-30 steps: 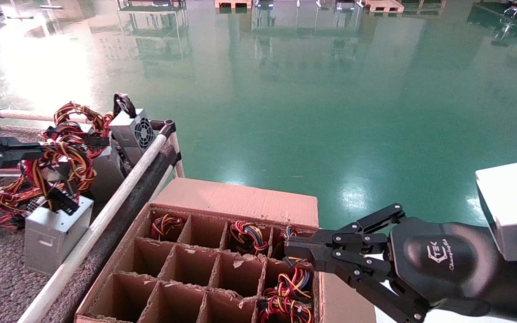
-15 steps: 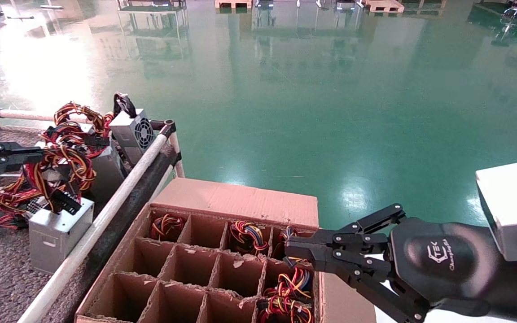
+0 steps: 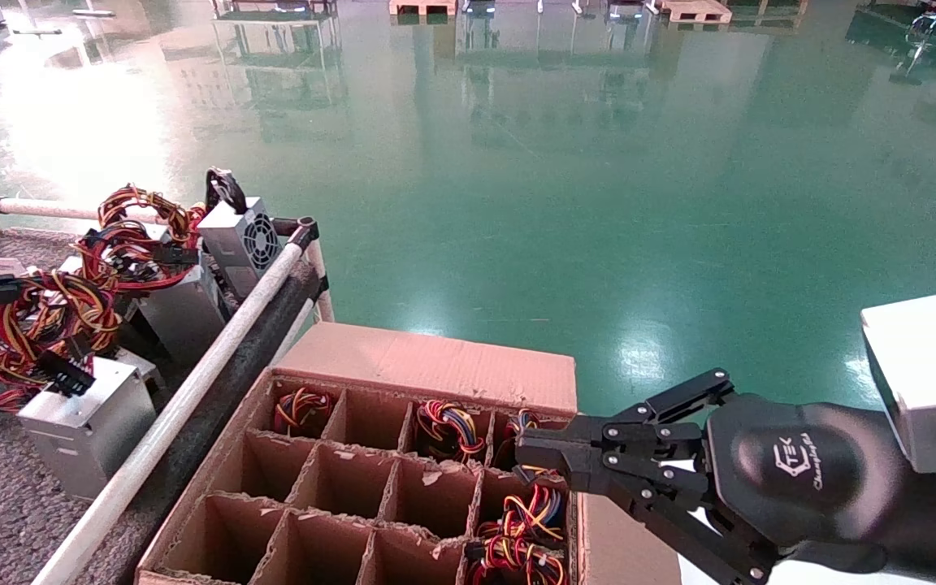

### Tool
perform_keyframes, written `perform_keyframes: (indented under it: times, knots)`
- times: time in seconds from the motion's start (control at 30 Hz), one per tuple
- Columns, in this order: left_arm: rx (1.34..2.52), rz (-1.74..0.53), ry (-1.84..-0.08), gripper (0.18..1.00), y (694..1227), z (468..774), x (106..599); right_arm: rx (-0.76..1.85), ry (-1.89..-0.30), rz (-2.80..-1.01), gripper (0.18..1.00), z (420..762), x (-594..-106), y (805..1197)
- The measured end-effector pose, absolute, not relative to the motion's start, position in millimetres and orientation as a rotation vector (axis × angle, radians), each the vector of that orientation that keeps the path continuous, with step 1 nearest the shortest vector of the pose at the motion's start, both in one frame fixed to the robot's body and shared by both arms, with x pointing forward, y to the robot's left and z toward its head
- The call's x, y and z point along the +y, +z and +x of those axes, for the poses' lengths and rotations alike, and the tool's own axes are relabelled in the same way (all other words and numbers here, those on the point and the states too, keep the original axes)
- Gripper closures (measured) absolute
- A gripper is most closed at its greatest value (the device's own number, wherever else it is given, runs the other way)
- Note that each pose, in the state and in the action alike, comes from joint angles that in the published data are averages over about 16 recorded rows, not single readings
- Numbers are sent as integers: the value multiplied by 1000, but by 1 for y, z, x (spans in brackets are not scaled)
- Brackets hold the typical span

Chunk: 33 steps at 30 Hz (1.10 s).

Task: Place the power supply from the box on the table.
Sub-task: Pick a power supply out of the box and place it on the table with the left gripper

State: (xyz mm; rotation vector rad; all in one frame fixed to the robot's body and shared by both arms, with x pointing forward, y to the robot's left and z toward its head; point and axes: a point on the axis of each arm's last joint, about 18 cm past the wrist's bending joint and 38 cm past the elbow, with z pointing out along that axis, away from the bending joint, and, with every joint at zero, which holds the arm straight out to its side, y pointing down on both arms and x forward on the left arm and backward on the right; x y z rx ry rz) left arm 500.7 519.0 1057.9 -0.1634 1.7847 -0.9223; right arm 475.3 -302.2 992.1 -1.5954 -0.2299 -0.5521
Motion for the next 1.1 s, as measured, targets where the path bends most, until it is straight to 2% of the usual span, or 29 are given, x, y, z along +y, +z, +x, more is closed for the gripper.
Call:
perform_keyframes:
  times: [1.1]
  knots:
    - [1850,-198,-943,989,1034,500,521,-230,-552,-1595,986,475,-302,992]
